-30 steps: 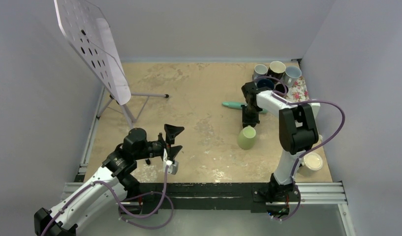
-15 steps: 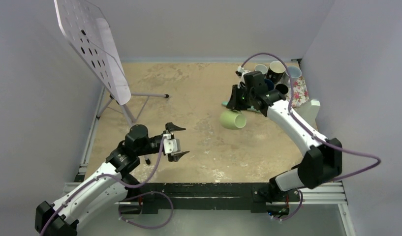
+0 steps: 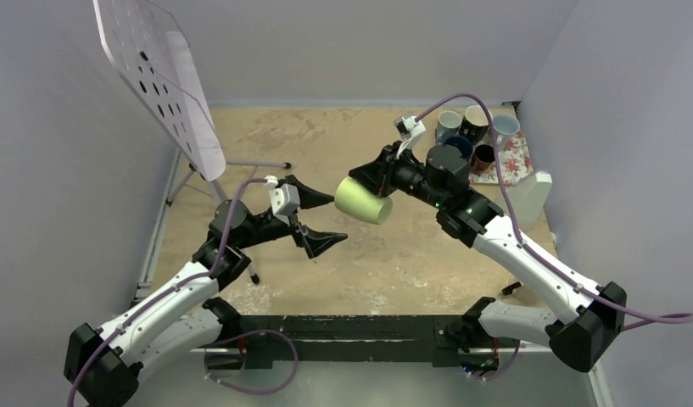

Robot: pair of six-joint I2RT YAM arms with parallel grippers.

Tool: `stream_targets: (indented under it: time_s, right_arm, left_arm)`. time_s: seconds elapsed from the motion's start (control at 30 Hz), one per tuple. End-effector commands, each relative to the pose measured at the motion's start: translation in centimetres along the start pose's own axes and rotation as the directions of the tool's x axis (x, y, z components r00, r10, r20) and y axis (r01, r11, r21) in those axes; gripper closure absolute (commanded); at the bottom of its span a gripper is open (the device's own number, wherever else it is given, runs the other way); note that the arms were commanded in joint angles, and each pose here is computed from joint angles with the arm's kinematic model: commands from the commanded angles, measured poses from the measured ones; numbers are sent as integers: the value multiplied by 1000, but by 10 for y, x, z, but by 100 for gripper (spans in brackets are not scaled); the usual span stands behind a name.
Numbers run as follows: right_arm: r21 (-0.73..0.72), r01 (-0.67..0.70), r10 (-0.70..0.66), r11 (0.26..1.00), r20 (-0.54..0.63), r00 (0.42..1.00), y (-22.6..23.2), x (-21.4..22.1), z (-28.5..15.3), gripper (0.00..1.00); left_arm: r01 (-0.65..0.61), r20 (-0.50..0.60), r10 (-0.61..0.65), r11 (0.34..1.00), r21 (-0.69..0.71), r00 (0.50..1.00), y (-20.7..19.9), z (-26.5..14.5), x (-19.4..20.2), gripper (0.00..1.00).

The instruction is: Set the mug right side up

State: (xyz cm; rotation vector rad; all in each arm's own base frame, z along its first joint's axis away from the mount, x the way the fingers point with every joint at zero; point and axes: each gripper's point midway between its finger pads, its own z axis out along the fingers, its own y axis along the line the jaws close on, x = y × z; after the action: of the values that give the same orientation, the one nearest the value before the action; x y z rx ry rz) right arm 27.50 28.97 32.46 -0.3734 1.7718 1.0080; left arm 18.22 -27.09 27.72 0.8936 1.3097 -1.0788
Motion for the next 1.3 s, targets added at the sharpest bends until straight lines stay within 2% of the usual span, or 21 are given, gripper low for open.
stream_targets:
  time_s: [0.0, 0.2, 0.4, 0.43, 0.47, 0.57, 0.6, 0.7, 0.73, 0.8, 0.83, 0.87, 0.9, 0.97, 1.0, 1.03, 1.1, 1.17, 1.27]
  right_arm:
    - [-157, 43, -6, 987, 232, 973, 47, -60, -17, 100]
    - [-213, 65, 1, 975, 296, 955, 66, -76, -25, 100]
    - [-272, 84, 13, 959, 334, 943, 80, -83, -23, 100]
    - [-285, 90, 9, 954, 330, 944, 83, -80, -19, 100]
    - [-293, 96, 4, 951, 323, 946, 85, -78, -16, 100]
    - [-289, 100, -4, 952, 313, 950, 83, -70, -10, 100]
    - [-290, 100, -4, 952, 313, 950, 81, -67, -11, 100]
    - [-260, 102, -22, 960, 292, 956, 73, -57, -14, 100]
    - [-231, 101, -35, 968, 274, 961, 68, -53, -13, 97]
    - [-156, 106, -67, 982, 236, 969, 56, -51, -14, 56]
    - [-84, 94, -78, 992, 180, 981, 43, -42, -13, 41]
    - [-12, 94, -91, 995, 176, 980, 33, -48, -14, 28]
    - [77, 84, -92, 994, 115, 989, 17, -40, -15, 23]
    - [192, 95, -102, 977, 29, 994, -1, -34, -17, 8]
    - [231, 100, -99, 968, -15, 995, -8, -30, -16, 4]
    - [255, 105, -94, 961, -57, 994, -11, -25, -14, 3]
    - [278, 117, -86, 954, -121, 989, -8, -12, -4, 3]
    - [308, 142, -88, 941, -185, 979, -3, 4, 7, 4]
    - [339, 228, -111, 913, -332, 937, 5, 32, 21, 7]
  left_arm:
    - [-63, 124, 58, 997, 37, 991, -5, 8, -52, 2]
    - [-79, 130, 72, 995, 53, 989, -4, 13, -57, 6]
    - [-147, 165, 123, 979, 140, 979, -16, 18, -65, 17]
    - [-185, 171, 158, 971, 150, 972, -17, 19, -66, 22]
    - [-215, 174, 189, 965, 150, 966, -17, 19, -66, 32]
    - [-258, 163, 243, 963, 82, 956, -4, 20, -66, 86]
    - [-262, 153, 252, 964, 50, 956, 1, 19, -66, 100]
    - [-319, 111, 318, 948, -15, 942, 14, 16, -60, 100]
    - [-349, 87, 350, 937, -21, 933, 17, 15, -55, 100]
    - [-434, 25, 434, 901, -4, 901, 21, 12, -40, 100]
    - [-481, -8, 482, 876, 20, 876, 22, 9, -31, 100]
    - [-544, -48, 547, 837, 54, 836, 24, 7, -19, 100]
    - [-624, -69, 633, 772, 118, 771, 22, 3, -7, 100]
    - [-752, -112, 795, 602, 267, 597, 21, -11, 26, 100]
    - [-793, -123, 852, 520, 316, 509, 24, -17, 39, 100]
    - [-825, -134, 897, 440, 354, 421, 30, -22, 47, 100]
    - [-848, -147, 946, 325, 418, 290, 39, -27, 54, 100]
    - [-844, -151, 967, 252, 474, 204, 44, -33, 59, 100]
    - [-827, -118, 992, 103, 553, 45, 51, -42, 68, 100]
